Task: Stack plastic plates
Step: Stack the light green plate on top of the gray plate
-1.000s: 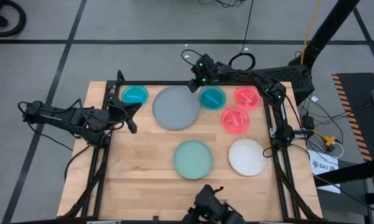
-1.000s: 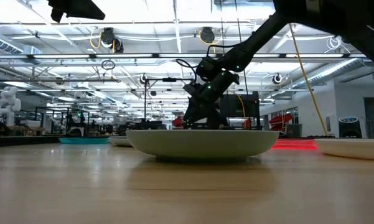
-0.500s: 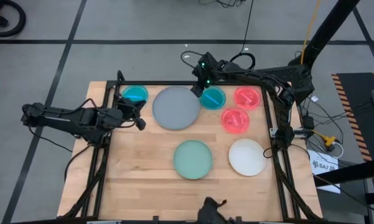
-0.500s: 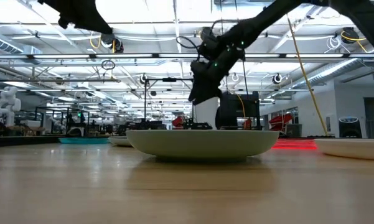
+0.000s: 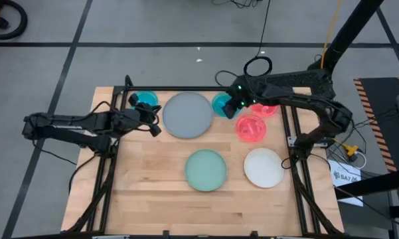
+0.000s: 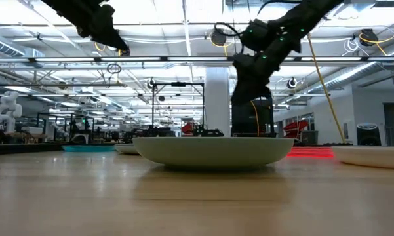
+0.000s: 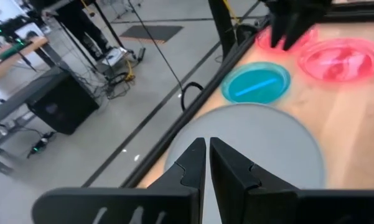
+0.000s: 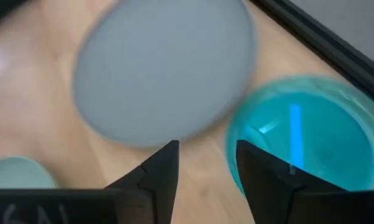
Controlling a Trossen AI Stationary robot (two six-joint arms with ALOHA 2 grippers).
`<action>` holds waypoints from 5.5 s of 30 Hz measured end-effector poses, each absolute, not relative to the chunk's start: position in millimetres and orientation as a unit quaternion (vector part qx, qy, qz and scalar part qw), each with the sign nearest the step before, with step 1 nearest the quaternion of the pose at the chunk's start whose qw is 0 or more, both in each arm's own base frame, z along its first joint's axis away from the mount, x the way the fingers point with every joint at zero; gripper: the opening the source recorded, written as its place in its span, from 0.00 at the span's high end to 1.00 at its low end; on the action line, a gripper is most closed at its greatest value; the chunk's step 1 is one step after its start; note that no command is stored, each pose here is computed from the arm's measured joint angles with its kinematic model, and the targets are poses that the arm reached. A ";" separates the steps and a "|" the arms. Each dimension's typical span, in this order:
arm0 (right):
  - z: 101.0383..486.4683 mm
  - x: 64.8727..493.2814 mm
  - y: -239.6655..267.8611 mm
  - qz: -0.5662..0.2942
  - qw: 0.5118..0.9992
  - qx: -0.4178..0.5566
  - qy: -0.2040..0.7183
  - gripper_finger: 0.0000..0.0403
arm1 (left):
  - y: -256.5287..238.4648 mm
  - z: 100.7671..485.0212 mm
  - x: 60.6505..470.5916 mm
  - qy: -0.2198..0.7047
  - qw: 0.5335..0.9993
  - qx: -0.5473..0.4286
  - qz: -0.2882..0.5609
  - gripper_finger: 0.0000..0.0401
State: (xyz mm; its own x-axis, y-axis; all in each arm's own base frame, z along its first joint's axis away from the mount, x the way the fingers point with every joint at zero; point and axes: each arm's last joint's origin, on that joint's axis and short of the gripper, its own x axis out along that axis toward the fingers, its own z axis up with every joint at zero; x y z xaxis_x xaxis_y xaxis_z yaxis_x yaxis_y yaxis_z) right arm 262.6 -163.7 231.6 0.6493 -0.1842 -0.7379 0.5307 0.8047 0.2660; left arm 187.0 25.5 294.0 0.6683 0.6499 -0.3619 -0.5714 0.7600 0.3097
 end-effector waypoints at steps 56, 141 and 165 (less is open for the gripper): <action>248.0 257.9 54.3 -0.194 0.664 0.407 0.597 0.70 | 47.8 281.9 183.7 0.288 0.904 0.039 0.315 0.92; 209.6 351.0 -48.4 -0.035 0.909 0.108 0.401 0.99 | 45.3 286.6 187.3 0.269 0.912 0.064 0.302 0.92; 199.5 417.4 -253.3 -0.099 0.915 0.110 0.375 1.00 | 51.6 289.1 186.8 0.268 0.905 0.096 0.318 0.92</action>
State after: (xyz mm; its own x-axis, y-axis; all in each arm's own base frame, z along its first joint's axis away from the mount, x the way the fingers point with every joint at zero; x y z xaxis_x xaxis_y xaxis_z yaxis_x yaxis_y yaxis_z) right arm 417.4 -253.3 199.5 0.6989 -0.0991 -0.7083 0.2641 0.9561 0.1268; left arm 186.8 51.6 289.1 0.6549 0.6263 -0.4230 -0.5237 0.7796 0.3435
